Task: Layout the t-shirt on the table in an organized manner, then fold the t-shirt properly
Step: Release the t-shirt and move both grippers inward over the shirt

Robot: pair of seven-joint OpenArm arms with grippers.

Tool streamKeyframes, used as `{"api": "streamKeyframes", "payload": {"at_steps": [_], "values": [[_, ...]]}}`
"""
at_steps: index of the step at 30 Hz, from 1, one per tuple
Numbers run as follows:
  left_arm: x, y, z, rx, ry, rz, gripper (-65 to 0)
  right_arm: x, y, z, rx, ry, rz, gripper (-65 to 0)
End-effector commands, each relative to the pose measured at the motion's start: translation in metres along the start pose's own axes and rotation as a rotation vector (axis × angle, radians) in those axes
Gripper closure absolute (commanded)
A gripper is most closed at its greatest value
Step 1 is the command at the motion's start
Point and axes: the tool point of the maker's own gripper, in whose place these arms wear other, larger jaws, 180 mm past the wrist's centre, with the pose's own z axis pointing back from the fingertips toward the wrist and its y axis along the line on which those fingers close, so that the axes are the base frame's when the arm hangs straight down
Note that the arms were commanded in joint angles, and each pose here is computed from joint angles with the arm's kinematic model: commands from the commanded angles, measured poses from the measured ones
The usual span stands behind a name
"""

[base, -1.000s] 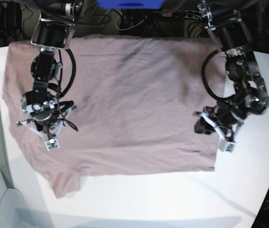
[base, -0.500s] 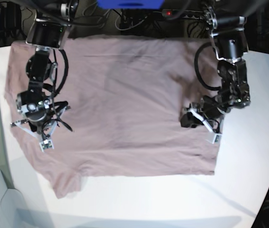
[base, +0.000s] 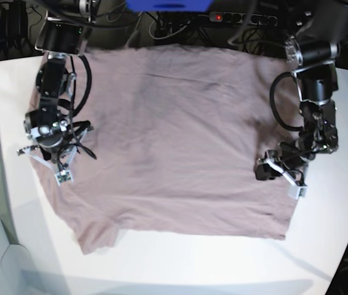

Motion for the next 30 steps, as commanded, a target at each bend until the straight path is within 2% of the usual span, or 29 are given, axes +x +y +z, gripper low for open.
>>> {"api": "streamKeyframes", "payload": {"at_steps": [1, 12, 16, 20, 23, 26, 30], "values": [[0.012, 0.02, 0.007, 0.074, 0.01, -0.026, -16.1, 0.011, -0.006, 0.003, -0.014, -0.035, 0.001, 0.0], [0.055, 0.029, 0.019, 0.095, -0.067, -0.063, -16.2, 0.007, -0.005, 0.005, -0.013, -0.03, 0.005, 0.0], [0.077, 0.019, 0.03, 0.089, -0.084, -0.117, -16.2, 0.009, -0.004, 0.005, -0.01, -0.04, 0.005, 0.0], [0.091, -0.007, 0.051, 0.038, -0.106, -0.164, -16.2, 0.012, -0.001, 0.005, -0.003, -0.047, -0.001, 0.0], [0.076, -0.022, 0.06, 0.02, -0.103, -0.191, -16.2, 0.016, -0.003, 0.009, -0.012, -0.062, -0.004, 0.0], [0.045, -0.033, 0.049, -0.009, -0.062, -0.148, -16.2, 0.018, -0.003, 0.009, -0.012, -0.067, -0.005, 0.0], [0.009, -0.017, 0.039, 0.015, -0.006, -0.103, -16.2, 0.014, 0.002, 0.002, 0.009, -0.047, -0.005, 0.0]]}}
